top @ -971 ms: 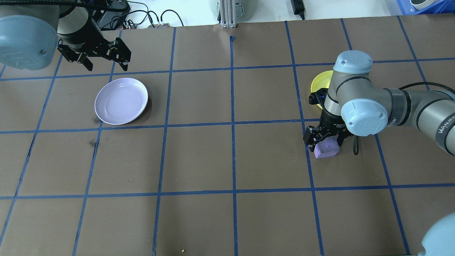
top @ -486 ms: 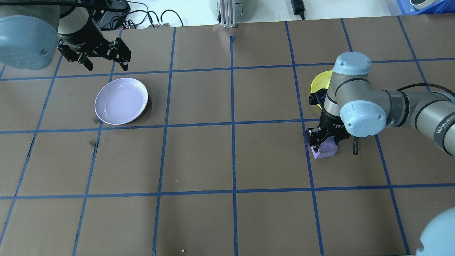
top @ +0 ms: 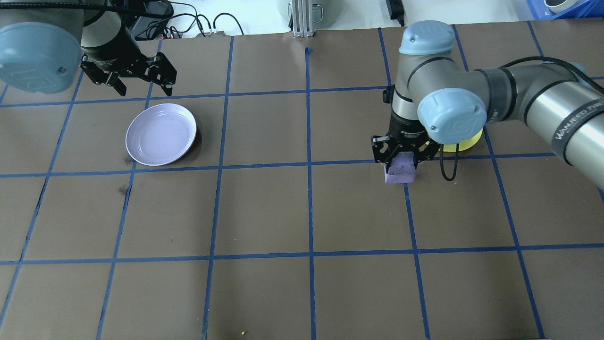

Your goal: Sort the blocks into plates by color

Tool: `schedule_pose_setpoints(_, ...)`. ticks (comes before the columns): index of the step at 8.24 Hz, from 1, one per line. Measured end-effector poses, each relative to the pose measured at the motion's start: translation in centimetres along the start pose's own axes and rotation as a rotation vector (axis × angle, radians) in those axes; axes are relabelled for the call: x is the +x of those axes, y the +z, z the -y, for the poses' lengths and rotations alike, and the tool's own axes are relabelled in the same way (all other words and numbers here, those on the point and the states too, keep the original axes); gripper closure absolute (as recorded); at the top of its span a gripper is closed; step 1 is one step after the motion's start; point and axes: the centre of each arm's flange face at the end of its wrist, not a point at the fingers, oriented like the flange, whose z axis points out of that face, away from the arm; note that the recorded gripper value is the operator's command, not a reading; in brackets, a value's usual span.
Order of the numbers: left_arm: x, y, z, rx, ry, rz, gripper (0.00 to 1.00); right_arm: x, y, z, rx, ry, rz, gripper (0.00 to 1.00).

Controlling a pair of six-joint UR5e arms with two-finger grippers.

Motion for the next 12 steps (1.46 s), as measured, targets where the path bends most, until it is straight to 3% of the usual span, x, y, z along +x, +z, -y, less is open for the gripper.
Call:
schedule_pose_setpoints(3, 0.0, 0.3, 0.1, -0.004, 0.001, -0.001, 0.00, -10.6, -1.4, -3.0, 0.011, 0.075, 0.105, 1.00)
schedule_pose_setpoints(6, -0.1, 0.4, 0.2, -0.005, -0.002, -0.003, 0.00, -20.1, 1.8, -4.8, 0.056, 0.068, 0.146, 1.00)
schedule_pose_setpoints(7, -0.1, 0.4, 0.2, -0.005, -0.002, -0.002, 0.00, -22.9, 2.6, -5.4, 0.062, 0.068, 0.169, 0.93)
schedule_pose_setpoints(8, -0.2, 0.3, 0.2, -0.004, -0.002, -0.002, 0.00, -24.9, 3.4, -5.5, 0.054, 0.098, 0.183, 0.70)
schedule_pose_setpoints(9, -0.2, 0.3, 0.2, -0.004, -0.002, -0.002, 0.00, -26.4, 4.5, -5.5, 0.041, 0.120, 0.179, 0.01)
schedule_pose_setpoints(12, -0.2, 0.7, 0.1, -0.011, -0.002, -0.004, 0.00, -27.7, 6.7, -5.4, 0.021, 0.121, 0.154, 0.00)
